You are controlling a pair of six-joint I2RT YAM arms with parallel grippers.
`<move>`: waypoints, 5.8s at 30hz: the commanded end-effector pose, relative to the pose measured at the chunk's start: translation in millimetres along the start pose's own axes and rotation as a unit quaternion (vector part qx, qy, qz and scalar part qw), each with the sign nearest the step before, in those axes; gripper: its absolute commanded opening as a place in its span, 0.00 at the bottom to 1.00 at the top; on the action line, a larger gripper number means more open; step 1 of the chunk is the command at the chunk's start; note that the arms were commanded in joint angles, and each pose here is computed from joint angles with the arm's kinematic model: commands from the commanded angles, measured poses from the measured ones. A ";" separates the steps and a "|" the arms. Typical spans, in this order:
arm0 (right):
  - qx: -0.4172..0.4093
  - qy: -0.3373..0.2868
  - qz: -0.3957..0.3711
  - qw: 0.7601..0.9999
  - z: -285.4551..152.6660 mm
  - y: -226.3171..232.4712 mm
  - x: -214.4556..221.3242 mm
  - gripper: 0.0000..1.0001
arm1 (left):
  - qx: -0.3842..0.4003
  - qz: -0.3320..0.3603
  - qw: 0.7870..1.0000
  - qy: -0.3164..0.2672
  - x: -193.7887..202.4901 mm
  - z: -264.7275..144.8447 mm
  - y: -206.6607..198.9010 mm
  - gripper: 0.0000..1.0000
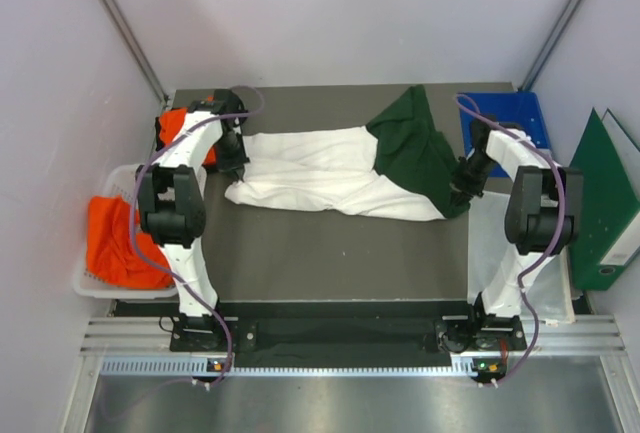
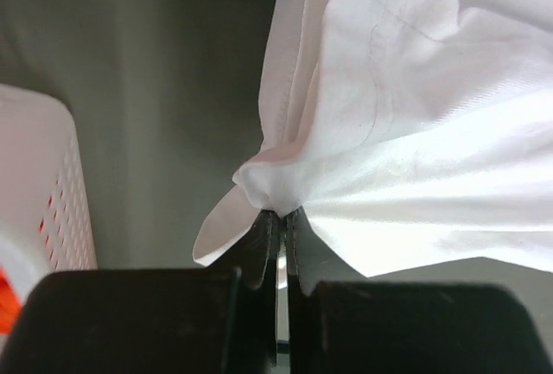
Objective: Fold and stack the t-shirts
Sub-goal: Fold the flattened tshirt in 1/3 of the way, then grap the side of the flattened tshirt furthest away from the robot with both arms, then fold the other side of the tshirt into a rectangle
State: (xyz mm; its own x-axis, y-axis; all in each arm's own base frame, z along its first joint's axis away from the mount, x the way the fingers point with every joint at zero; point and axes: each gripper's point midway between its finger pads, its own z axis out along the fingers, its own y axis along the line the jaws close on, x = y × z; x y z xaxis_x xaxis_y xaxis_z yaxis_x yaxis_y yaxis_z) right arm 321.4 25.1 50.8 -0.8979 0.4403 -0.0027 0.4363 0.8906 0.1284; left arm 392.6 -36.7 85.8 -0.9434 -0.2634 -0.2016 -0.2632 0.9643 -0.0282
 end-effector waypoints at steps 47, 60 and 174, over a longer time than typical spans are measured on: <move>-0.264 -0.268 -0.117 0.919 -85.3 193.8 -213.2 0.92 | 0.039 -0.023 0.998 -0.051 -80.0 18.1 -37.2 0.99; -0.312 -0.238 -0.130 0.911 -29.7 237.0 -202.4 0.78 | 0.019 -0.035 0.999 -0.010 -56.4 38.1 -28.6 0.95; -0.127 -0.097 -0.219 0.963 -83.9 151.7 -21.2 1.00 | -0.013 -0.026 0.998 -0.046 -31.5 -38.3 18.2 0.99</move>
State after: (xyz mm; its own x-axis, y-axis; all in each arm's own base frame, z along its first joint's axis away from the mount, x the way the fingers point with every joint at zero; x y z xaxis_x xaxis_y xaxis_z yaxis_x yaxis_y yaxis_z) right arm 362.9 178.8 168.4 -0.9738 -0.0096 -0.2273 -0.0990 0.9174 0.3853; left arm 379.3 -6.3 99.7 -0.9374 -0.3167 -0.1451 -0.3259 0.9443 0.0444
